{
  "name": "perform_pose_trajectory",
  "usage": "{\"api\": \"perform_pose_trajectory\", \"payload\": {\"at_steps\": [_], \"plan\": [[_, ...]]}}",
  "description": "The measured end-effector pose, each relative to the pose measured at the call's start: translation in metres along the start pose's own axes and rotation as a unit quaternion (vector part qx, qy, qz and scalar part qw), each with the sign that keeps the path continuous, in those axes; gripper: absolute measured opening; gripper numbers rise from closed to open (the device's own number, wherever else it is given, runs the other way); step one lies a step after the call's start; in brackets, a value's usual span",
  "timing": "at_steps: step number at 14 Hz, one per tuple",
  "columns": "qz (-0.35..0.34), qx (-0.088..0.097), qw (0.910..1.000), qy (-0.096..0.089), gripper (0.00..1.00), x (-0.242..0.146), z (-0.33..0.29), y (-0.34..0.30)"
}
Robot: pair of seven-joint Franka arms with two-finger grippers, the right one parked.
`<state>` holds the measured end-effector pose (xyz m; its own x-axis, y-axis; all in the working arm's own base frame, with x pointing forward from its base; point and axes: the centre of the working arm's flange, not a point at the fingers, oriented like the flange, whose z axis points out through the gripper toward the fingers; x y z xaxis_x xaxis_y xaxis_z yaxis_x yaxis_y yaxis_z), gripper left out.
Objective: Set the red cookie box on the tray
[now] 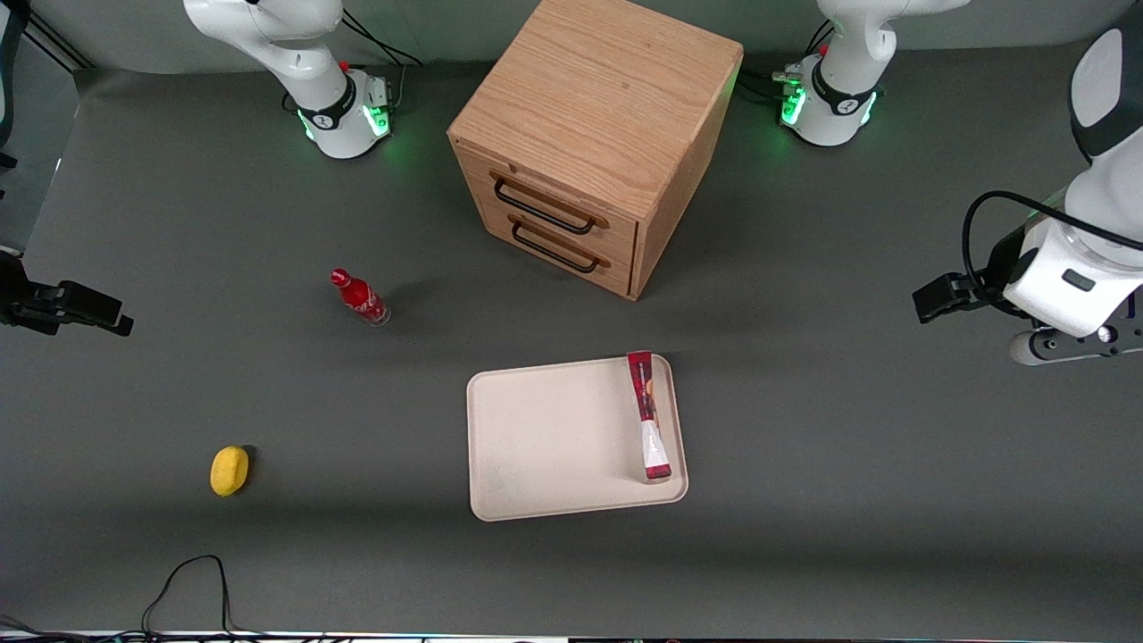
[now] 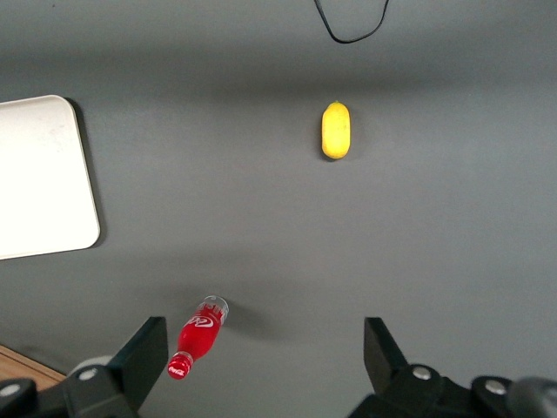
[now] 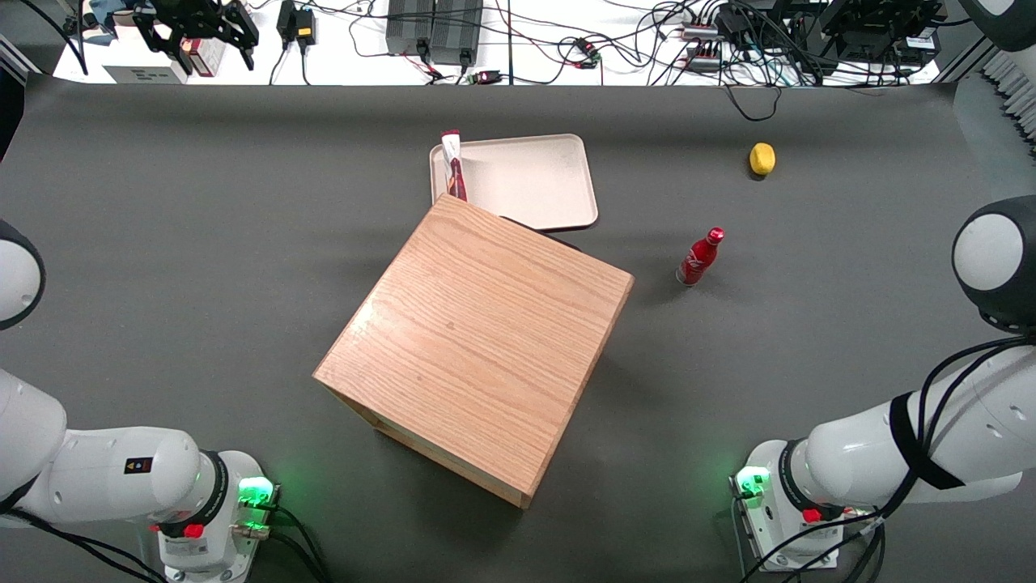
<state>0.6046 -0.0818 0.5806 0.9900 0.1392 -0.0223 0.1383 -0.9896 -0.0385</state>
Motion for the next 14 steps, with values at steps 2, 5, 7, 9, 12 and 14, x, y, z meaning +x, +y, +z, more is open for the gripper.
{"api": "perform_pose_trajectory", "payload": {"at_steps": [2, 5, 7, 9, 12, 14], "plan": [[0.011, 0.002, 0.9999, -0.002, 1.00, 0.000, 0.006, -0.012], [0.012, -0.005, 0.9999, -0.003, 1.00, 0.003, 0.006, -0.043], [0.010, -0.007, 0.9999, 0.001, 1.00, 0.002, 0.003, -0.051], [0.015, -0.012, 0.9998, 0.001, 1.00, -0.001, 0.001, -0.049], [0.011, -0.019, 0.9998, -0.002, 1.00, -0.001, 0.003, -0.051], [0.007, -0.021, 0.9998, -0.004, 1.00, 0.000, 0.003, -0.055]]}}
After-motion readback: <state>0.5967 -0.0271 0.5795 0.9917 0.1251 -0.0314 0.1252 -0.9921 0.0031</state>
